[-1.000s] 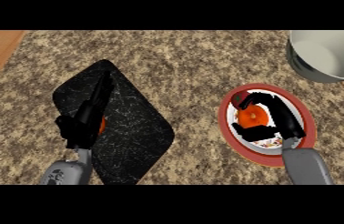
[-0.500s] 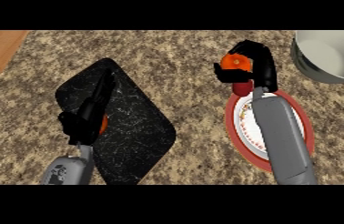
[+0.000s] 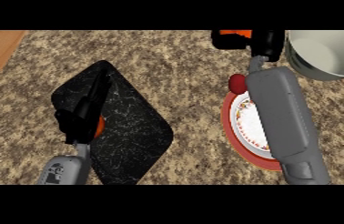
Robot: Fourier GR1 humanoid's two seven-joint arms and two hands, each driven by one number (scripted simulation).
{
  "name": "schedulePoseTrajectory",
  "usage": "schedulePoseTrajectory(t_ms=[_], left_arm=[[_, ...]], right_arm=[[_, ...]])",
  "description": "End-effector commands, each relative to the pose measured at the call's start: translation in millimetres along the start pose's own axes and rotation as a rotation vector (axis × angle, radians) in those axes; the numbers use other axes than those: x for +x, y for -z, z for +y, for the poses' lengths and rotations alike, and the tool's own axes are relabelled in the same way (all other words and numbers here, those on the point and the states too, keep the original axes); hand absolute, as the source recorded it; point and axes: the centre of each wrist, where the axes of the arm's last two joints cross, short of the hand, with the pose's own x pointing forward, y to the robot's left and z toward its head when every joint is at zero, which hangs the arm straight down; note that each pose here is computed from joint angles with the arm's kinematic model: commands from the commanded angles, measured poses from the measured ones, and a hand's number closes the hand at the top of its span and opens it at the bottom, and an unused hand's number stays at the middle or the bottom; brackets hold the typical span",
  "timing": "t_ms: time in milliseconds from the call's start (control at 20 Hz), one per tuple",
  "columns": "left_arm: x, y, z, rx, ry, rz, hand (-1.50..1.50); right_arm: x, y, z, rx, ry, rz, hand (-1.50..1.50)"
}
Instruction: Pick the squash from the plate and place it in the bowl
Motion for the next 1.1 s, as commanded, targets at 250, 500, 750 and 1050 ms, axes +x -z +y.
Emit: schedulePoseTrajectory(t_ms=[250,500,750,1050], left_arm=[[3,-10,9,-0.02,0.016,-0.023,0.0],[1,4,-7,0.002,0.007,-0.03,0.0],[7,-11,9,-0.012,-0.002,-0.008,0.0],[5,8,10,-0.019,-0.002,-0.014,0.0]], right_arm=[[78,59,-45,-0.117,-0.119,0.089,1.5],[66,89,-83,-0.176,-0.139,0.136,1.5],[35,107,-101,-0.203,-0.149,0.182,1.5],[-14,114,-112,-0.217,-0.37,0.28,1.5]])
